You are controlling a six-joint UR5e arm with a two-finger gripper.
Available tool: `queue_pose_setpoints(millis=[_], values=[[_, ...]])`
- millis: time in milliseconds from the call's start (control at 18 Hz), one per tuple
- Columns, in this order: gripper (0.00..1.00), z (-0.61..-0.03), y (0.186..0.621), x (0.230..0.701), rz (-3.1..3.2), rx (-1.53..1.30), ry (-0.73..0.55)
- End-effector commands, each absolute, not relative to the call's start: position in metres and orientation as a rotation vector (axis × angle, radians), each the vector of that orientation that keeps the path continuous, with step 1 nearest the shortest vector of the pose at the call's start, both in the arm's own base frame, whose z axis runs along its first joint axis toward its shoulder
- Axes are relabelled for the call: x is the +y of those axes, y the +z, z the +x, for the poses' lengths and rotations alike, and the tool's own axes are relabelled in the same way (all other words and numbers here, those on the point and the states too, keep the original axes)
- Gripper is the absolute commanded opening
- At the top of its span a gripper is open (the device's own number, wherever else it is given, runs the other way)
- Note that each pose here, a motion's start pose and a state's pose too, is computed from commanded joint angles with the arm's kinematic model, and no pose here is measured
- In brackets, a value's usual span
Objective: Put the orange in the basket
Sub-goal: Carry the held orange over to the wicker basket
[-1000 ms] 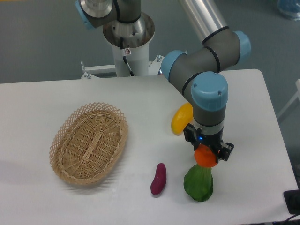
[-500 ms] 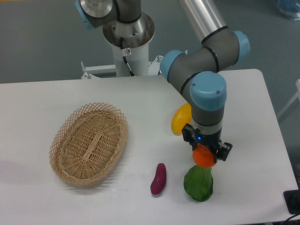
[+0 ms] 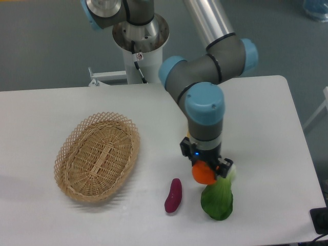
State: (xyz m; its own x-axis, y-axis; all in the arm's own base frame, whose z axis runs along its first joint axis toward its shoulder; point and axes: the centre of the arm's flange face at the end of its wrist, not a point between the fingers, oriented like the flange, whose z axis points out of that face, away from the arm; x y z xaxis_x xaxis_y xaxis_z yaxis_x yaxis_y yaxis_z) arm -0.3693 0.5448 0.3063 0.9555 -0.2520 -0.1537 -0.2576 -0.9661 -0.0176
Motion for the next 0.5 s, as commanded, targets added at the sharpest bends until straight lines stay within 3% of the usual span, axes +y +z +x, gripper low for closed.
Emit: queue_pose_setpoints(millis=[500], values=[[0.58, -0.279, 0.294, 0.578, -3.066, 0.466, 0.193]])
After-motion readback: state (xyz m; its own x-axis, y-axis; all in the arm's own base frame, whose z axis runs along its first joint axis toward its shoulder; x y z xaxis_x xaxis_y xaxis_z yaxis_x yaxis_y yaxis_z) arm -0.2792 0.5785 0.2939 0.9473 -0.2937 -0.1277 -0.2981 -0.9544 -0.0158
